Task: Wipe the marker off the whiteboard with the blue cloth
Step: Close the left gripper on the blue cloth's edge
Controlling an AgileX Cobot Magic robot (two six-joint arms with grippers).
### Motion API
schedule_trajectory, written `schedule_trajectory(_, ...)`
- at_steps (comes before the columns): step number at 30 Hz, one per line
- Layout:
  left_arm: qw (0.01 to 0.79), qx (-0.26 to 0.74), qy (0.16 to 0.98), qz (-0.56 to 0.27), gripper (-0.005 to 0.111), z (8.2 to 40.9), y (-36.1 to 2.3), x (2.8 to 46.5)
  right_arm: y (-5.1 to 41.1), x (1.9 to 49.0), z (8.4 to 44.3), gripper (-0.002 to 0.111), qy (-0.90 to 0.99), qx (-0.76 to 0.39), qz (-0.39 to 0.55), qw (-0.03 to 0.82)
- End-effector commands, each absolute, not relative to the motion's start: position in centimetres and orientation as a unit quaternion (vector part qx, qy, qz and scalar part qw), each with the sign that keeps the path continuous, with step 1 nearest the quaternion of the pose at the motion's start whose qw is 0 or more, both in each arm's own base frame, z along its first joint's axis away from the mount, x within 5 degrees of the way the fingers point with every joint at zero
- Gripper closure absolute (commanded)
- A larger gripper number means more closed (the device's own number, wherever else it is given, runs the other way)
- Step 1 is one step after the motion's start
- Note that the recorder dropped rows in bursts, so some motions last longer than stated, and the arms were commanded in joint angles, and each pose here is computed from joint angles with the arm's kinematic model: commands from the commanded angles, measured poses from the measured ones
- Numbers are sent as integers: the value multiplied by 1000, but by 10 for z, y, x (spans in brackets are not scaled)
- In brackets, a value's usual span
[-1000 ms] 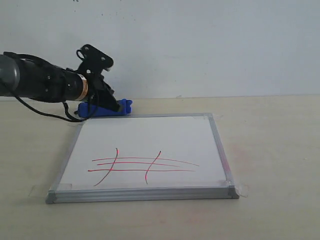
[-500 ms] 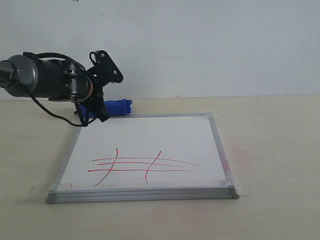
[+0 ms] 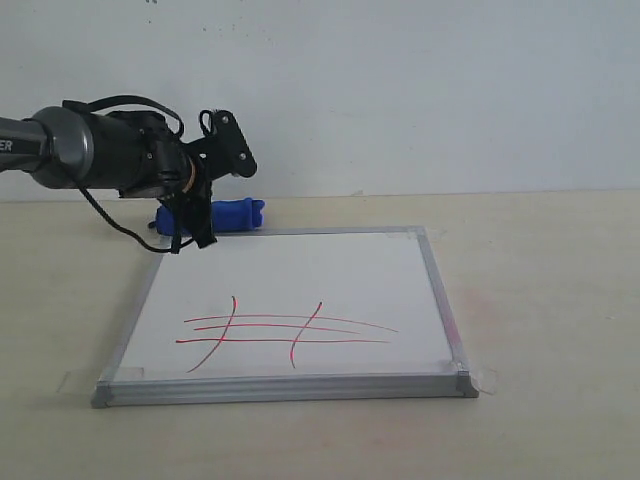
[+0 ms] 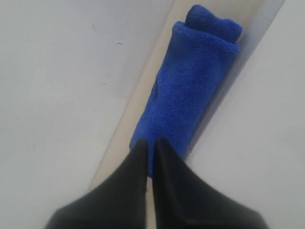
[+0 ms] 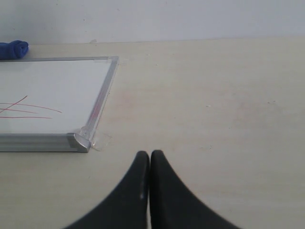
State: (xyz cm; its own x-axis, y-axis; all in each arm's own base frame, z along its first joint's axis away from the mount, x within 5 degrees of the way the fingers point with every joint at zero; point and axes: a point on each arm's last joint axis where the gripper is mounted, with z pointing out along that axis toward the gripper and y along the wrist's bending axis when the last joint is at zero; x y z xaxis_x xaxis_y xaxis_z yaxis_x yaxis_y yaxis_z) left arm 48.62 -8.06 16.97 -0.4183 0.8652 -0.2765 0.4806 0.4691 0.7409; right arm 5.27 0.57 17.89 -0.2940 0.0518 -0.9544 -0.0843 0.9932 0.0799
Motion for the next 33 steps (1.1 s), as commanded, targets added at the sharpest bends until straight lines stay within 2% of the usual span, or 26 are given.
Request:
schedule_trajectory(1,307,411,807,292,103,158,-79,486,5,53,180,108,798,-10,56,599)
schedule_trajectory(4,293,410,811,296,100,150,-77,486,5,53,180,108,798,-10,56,599)
schedule_trajectory(6,292,412,811,295,92,148,-79,486,5,53,180,108,798,-10,56,599)
schedule_trajectory(11,312,396,815,284,53,152,-84,489,5,53,180,108,798,-10,56,599)
schedule_trajectory(13,330,381,820,270,43,153,-87,491,5,53,180,108,798,-10,56,599)
schedule_trajectory(20,321,395,822,253,41,129,-102,490,5,53,180,108,798,-10,56,599)
schedule_trajectory(24,302,392,826,270,41,118,-103,493,5,53,180,108,798,-10,56,599)
schedule_trajectory(33,342,354,824,280,41,145,-103,511,5,53,180,108,798,-10,56,599)
